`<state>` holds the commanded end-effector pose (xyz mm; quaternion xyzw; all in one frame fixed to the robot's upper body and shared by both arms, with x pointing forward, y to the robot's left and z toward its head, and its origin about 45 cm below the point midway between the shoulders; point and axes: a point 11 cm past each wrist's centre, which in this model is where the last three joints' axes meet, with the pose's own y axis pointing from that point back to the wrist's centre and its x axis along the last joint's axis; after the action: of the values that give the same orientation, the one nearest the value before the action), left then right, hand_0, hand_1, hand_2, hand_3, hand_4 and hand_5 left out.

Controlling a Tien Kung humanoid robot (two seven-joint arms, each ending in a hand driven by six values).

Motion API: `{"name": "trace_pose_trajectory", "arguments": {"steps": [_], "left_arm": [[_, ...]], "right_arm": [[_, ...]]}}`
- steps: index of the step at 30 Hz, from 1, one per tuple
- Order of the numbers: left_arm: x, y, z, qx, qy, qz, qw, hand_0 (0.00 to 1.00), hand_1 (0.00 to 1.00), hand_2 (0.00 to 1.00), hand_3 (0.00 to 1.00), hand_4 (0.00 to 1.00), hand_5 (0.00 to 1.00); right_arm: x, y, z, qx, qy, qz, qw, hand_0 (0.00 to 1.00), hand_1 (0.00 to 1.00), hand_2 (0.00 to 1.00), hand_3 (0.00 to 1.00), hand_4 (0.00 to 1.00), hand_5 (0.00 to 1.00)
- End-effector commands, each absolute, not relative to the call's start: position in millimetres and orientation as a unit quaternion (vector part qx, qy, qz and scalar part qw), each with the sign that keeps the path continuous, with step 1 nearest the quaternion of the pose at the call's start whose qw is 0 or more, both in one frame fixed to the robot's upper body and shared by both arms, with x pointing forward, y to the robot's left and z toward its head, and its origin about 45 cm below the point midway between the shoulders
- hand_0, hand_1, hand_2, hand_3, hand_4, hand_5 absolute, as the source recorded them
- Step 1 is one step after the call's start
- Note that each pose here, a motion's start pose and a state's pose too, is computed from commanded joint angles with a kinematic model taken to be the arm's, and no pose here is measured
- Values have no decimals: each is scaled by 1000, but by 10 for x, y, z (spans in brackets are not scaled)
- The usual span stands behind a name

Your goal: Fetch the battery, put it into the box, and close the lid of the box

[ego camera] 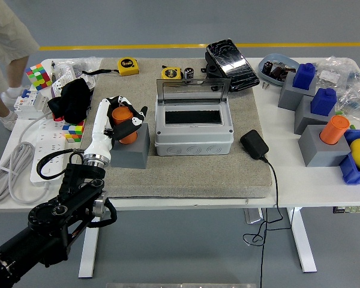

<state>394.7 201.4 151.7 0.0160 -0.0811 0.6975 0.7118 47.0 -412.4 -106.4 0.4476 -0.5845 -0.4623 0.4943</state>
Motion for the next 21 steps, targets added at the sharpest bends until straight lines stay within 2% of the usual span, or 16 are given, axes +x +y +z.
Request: {"name": "trace_pose_trajectory", "arguments": {"steps": [10, 11, 14, 16, 17, 21], "left_arm": [[4030, 1658, 2026, 54, -210, 634, 742, 158, 83, 136, 179, 582, 2], [4036, 1599, 2089, 61, -226, 626, 744, 142, 72, 132, 182, 481, 2], [4058, 1419, 2247, 91, -277, 600, 745, 142, 72, 132, 182, 481, 2], [4075, 1288, 2331, 118, -314, 576, 745, 142, 72, 132, 182, 481, 2], [4082, 1191, 2366, 136, -339, 554, 748, 140, 72, 131, 183, 513, 2], [4065, 837, 2428, 197, -438, 473, 739, 140, 72, 131, 183, 513, 2]], "right_arm": [[469, -4121, -1065, 448, -585, -462, 494, 700, 724, 717, 693, 998, 696], [469, -4120, -1065, 448, -585, -462, 494, 698, 724, 717, 693, 998, 696], [469, -4124, -1065, 448, -585, -462, 494, 698, 724, 717, 693, 998, 696], [470, -4127, -1063, 448, -585, -461, 495, 698, 724, 717, 693, 998, 696], [470, -4129, -1063, 448, -585, -461, 495, 700, 722, 717, 693, 998, 695], [487, -4147, -1055, 448, -585, -459, 496, 700, 722, 717, 693, 998, 695]]}}
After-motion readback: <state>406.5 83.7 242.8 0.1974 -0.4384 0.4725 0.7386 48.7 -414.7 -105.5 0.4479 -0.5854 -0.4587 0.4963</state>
